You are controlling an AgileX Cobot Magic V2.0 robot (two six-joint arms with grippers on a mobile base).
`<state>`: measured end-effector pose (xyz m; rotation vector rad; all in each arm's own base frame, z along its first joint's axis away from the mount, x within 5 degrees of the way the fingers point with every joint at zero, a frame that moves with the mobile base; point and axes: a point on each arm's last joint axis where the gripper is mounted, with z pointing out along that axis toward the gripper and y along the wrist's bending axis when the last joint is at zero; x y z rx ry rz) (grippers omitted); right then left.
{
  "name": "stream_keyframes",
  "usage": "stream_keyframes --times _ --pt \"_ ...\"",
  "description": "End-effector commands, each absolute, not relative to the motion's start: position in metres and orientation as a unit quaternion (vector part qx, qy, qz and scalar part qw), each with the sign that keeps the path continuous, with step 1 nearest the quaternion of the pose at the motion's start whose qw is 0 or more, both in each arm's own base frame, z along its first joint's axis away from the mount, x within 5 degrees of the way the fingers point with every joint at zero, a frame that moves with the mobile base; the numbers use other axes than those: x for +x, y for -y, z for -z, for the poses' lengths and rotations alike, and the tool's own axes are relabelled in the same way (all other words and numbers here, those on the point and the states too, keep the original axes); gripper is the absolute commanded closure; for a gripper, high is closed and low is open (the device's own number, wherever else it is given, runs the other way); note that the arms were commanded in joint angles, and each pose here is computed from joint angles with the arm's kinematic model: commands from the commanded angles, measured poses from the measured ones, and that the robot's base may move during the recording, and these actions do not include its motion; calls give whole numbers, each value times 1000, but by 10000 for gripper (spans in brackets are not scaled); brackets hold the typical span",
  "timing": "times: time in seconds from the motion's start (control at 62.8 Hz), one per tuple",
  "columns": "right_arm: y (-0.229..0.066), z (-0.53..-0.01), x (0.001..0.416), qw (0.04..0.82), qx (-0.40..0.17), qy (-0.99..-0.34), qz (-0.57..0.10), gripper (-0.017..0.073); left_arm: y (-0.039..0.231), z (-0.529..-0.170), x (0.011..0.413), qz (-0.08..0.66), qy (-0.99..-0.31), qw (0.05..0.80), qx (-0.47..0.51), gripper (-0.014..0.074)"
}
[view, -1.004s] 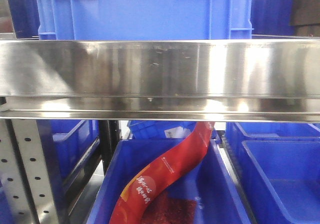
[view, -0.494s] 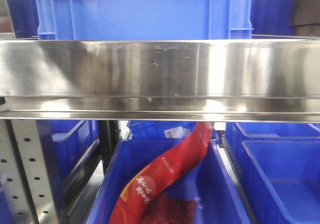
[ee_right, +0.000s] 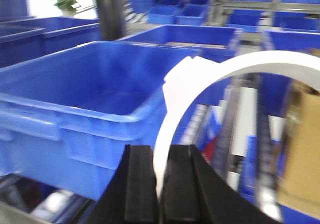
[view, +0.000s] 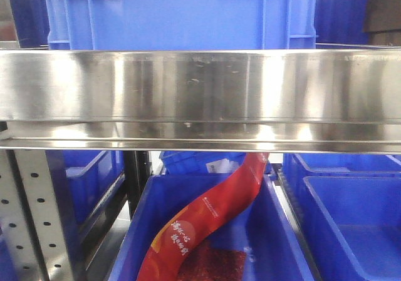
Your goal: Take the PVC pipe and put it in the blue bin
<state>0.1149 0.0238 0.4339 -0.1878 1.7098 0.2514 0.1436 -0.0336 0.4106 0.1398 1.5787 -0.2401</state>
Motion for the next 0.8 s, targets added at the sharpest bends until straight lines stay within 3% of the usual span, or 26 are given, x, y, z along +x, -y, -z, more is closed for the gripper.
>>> stream_keyframes --times 0.0,0.319,0.781 --pt "-28 -440 125 640 -101 -751 -123 721 43 -419 151 129 -696 702 73 705" --pt "-47 -436 162 602 -138 -770 -160 721 59 -440 179 137 -690 704 95 705" --pt "-52 -443 190 631 -131 -750 -150 721 76 -448 232 133 -703 692 98 705"
